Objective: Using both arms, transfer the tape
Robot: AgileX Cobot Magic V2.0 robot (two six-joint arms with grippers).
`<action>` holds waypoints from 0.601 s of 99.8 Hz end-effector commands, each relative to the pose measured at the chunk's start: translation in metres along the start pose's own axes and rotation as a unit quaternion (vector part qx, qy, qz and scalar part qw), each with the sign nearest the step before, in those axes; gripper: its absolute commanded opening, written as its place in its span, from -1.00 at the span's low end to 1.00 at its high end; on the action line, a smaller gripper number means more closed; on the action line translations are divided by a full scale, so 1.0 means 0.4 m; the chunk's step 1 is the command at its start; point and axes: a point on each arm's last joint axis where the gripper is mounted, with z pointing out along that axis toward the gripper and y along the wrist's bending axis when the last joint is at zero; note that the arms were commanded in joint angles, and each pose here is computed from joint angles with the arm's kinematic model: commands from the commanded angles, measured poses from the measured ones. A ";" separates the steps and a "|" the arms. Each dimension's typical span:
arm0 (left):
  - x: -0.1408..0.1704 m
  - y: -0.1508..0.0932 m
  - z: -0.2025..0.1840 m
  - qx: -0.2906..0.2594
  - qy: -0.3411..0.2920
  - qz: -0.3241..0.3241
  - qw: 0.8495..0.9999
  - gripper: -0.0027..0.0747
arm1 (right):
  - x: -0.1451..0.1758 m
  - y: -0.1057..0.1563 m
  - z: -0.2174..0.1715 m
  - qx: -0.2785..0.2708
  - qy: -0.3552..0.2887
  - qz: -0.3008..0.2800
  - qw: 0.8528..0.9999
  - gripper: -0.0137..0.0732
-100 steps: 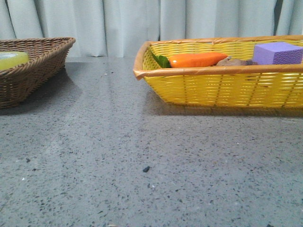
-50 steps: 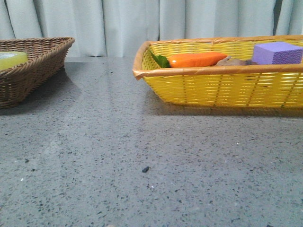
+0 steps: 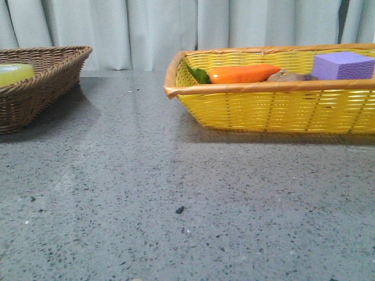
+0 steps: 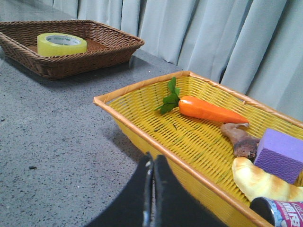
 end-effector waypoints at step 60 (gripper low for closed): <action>-0.006 0.000 -0.002 0.003 -0.038 -0.005 0.999 -0.99 | -0.018 -0.001 0.009 0.048 -0.062 -0.052 0.996 -0.84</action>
